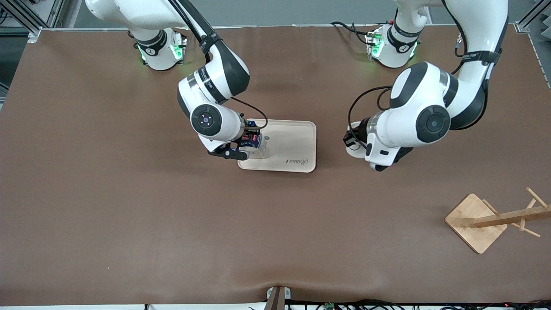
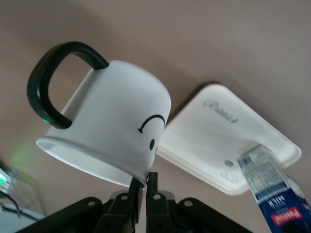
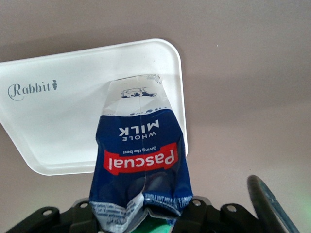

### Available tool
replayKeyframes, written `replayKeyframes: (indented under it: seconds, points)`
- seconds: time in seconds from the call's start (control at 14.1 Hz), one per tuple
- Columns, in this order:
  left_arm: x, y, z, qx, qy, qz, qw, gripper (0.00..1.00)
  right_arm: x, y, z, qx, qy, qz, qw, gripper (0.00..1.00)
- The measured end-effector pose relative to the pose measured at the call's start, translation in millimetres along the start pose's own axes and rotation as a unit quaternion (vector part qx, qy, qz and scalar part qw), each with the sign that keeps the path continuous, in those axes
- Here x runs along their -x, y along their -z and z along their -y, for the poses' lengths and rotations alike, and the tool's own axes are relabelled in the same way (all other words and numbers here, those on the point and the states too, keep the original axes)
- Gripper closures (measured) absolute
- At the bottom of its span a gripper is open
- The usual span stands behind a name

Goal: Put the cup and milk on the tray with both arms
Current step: 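Lower the milk with the right gripper while the left gripper lowers the mug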

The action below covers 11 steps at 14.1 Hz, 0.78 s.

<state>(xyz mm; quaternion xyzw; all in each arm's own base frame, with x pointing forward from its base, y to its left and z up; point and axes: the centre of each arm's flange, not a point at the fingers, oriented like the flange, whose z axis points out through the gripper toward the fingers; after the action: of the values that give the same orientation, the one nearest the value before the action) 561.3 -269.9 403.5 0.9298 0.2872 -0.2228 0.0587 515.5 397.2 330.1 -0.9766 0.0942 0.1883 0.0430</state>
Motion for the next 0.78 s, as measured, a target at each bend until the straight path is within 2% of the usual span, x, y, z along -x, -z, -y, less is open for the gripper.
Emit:
replayKeyframes:
  seconds: [0.14, 0.21, 0.36, 0.78]
  points:
    - [-3.8, -11.1, -4.4, 0.013, 0.009, 0.035, 0.999, 0.93, -1.1, 0.6, -0.3, -0.001, -0.001, -0.001, 1.0, 0.29]
    - [-5.2, -17.9, -7.1, 0.015, 0.012, 0.047, 0.999, 0.93, -3.0, 1.6, -0.1, -0.003, -0.002, -0.005, 1.0, 0.17]
    - [-4.7, -33.1, -15.2, 0.017, 0.012, 0.063, 0.998, 0.93, -5.1, 10.2, 1.9, -0.007, -0.001, -0.009, 1.0, 0.0]
    - [-1.9, -77.1, -42.9, 0.053, 0.037, 0.134, 0.989, 0.93, 1.8, 67.2, 2.1, 0.0, 0.008, 0.009, 1.0, 0.0]
